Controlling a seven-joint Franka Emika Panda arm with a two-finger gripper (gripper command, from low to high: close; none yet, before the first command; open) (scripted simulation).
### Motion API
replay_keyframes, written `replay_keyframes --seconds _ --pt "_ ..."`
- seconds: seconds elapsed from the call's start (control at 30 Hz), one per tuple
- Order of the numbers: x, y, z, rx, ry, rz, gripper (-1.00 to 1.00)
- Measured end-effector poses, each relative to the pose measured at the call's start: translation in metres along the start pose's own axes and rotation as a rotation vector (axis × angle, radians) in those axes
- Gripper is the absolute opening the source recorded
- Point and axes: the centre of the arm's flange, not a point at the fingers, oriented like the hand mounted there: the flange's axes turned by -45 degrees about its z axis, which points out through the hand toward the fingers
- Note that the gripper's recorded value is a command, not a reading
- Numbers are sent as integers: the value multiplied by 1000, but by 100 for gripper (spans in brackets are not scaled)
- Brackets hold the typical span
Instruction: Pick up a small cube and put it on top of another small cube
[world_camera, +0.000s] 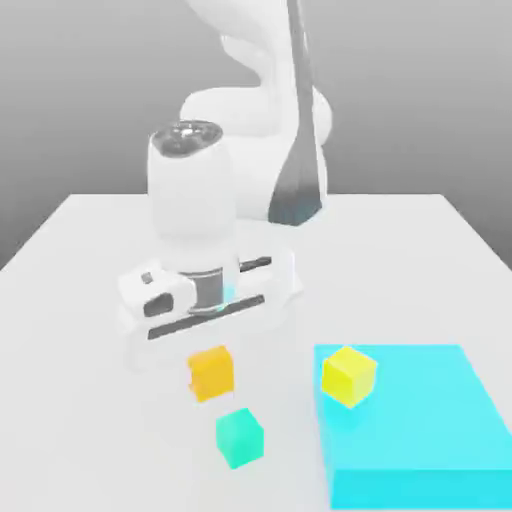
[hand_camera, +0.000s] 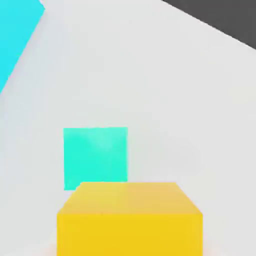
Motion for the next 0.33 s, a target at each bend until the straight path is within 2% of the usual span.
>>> replay_keyframes --seconds 0.2,0.23,0.33 --pt "7 -2 49 -8 -2 -79 -100" --pt "6 -2 57 -9 -3 -78 100" --pt "6 -2 57 -8 -3 -78 100"
